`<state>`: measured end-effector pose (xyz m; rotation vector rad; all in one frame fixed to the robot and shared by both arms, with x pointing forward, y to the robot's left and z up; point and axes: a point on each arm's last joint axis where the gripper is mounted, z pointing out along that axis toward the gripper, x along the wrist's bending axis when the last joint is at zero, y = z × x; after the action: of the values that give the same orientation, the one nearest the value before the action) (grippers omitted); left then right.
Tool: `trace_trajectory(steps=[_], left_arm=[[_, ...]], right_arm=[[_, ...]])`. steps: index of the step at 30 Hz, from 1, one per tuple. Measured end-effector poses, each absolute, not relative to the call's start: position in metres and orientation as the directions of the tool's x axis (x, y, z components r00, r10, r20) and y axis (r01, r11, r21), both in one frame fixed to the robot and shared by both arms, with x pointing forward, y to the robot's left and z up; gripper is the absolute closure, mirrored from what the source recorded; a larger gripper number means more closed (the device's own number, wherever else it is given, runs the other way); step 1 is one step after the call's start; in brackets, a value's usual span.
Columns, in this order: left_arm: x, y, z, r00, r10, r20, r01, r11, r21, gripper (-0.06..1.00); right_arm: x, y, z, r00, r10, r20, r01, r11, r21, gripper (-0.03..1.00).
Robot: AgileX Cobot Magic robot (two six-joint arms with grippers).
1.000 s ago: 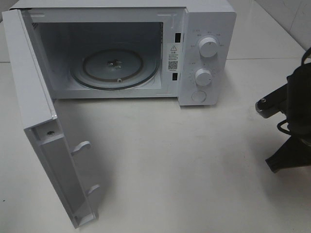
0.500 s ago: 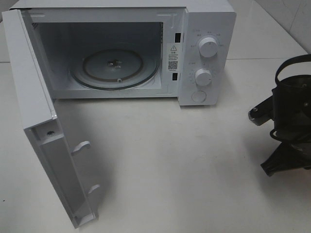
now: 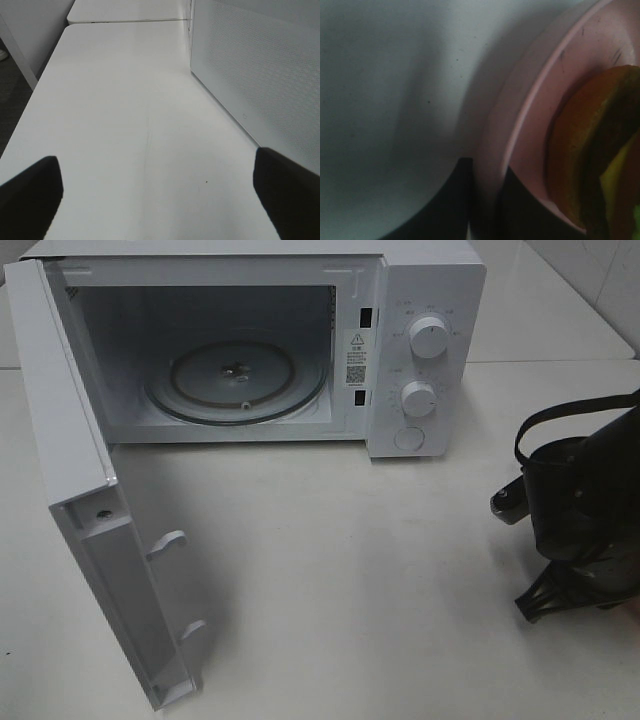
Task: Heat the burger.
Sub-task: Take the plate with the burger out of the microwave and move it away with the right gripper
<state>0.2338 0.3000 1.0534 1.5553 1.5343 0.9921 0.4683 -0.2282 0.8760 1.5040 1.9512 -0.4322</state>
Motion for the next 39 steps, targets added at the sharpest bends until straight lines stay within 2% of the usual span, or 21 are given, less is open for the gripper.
trace_trajectory(steps=[9,13,14,15,16,18,19,20,22,36,38,39], left_arm=[[0.234,0.3,1.053,-0.007,0.999,0.033,0.441,-0.027,0.897,-0.03],[0.234,0.3,1.053,-0.007,0.999,0.033,0.441,-0.027,0.897,-0.03],[0.234,0.3,1.053,-0.007,0.999,0.033,0.441,-0.027,0.897,-0.03],[0.234,0.3,1.053,-0.007,0.999,0.033,0.441,-0.027,0.897,-0.03],[0.234,0.3,1.053,-0.007,0.999,0.033,0.441,-0.027,0.897,-0.03],[0.234,0.3,1.053,-0.007,0.999,0.033,0.441,-0.027,0.897,-0.03],[0.234,0.3,1.053,-0.007,0.999,0.033,0.441,-0.027,0.897,-0.03],[0.234,0.3,1.053,-0.007,0.999,0.033,0.441,-0.027,0.897,-0.03],[0.234,0.3,1.053,-0.007,0.999,0.033,0.441,-0.027,0.897,-0.03],[0.234,0.3,1.053,-0.007,0.999,0.033,0.441,-0.027,0.897,-0.03],[0.234,0.3,1.053,-0.007,0.999,0.033,0.441,-0.027,0.897,-0.03],[0.234,0.3,1.053,-0.007,0.999,0.033,0.441,-0.027,0.897,-0.03]], right_arm=[[0.47,-0.227,0.865,-0.172,0.738,-0.653,0.945,0.31,0.101,0.85],[0.47,-0.229,0.866,-0.176,0.719,-0.673,0.943,0.318,0.094,0.8],[0.47,-0.229,0.867,-0.174,0.714,-0.679,0.944,0.318,0.092,0.74],[0.47,-0.229,0.867,-0.174,0.714,-0.679,0.944,0.318,0.092,0.74],[0.47,-0.23,0.869,-0.178,0.71,-0.681,0.942,0.322,0.089,0.68],[0.47,-0.229,0.871,-0.182,0.711,-0.679,0.942,0.325,0.088,0.65],[0.469,-0.229,0.877,-0.189,0.717,-0.671,0.939,0.333,0.091,0.59],[0.469,-0.229,0.877,-0.189,0.717,-0.671,0.939,0.333,0.091,0.59],[0.467,-0.229,0.888,-0.193,0.732,-0.654,0.936,0.338,0.102,0.52],[0.445,-0.225,0.95,-0.225,0.853,-0.47,0.919,0.346,0.187,0.47],[0.439,-0.226,0.96,-0.238,0.869,-0.435,0.912,0.354,0.207,0.43],[0.434,-0.226,0.968,-0.25,0.88,-0.403,0.905,0.361,0.227,0.37]])
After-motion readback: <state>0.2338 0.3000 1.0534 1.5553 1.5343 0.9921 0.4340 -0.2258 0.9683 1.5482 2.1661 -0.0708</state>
